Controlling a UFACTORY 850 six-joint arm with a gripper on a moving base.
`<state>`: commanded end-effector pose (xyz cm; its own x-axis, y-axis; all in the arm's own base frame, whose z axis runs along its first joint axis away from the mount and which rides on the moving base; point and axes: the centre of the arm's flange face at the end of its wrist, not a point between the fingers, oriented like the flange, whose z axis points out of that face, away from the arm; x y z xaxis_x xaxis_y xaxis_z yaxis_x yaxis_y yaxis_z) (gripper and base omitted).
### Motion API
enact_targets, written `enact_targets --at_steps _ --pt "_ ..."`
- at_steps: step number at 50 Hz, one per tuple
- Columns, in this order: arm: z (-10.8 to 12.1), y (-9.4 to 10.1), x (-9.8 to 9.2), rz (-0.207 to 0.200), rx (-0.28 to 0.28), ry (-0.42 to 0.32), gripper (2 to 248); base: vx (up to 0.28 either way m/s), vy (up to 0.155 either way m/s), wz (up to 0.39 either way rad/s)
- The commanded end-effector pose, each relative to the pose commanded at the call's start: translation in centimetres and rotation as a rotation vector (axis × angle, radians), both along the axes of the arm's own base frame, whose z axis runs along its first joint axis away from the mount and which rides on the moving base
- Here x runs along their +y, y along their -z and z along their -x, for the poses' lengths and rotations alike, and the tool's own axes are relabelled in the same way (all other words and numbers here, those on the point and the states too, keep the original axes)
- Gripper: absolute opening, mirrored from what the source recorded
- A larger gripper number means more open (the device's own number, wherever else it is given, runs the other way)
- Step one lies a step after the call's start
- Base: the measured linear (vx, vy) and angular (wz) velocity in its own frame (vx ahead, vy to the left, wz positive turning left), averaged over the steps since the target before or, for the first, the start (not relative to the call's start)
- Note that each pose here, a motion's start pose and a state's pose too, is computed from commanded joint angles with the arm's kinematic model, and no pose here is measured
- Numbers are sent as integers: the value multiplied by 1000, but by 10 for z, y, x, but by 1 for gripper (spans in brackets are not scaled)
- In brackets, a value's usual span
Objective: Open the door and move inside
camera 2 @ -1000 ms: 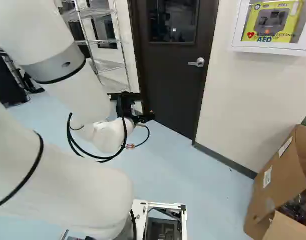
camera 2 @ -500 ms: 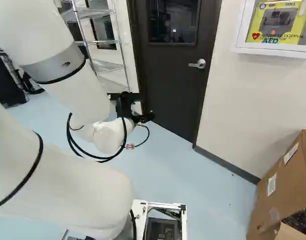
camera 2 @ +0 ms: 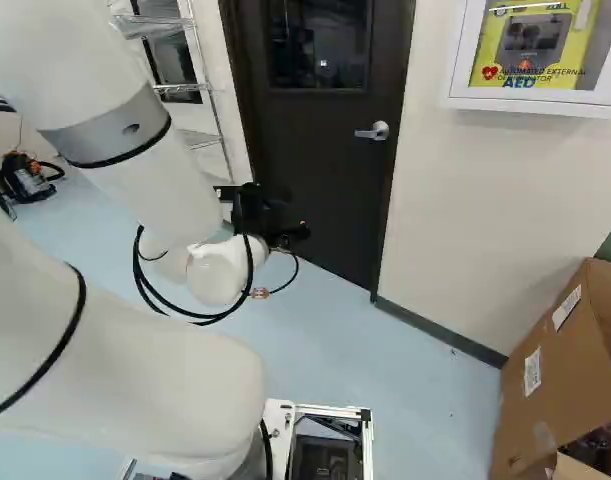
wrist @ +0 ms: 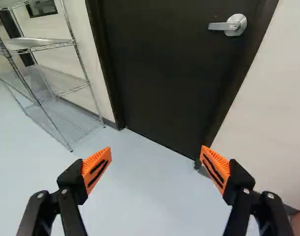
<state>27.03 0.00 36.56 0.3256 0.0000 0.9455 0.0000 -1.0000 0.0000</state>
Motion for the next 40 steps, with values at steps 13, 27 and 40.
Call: enact_targets --at_steps 13,27,40 --pt "0 0 0 0 0 0 247 145 -39 -201" --pt "0 0 0 0 0 0 247 112 -24 -129" --pt "0 0 0 0 0 0 247 113 1 -19"
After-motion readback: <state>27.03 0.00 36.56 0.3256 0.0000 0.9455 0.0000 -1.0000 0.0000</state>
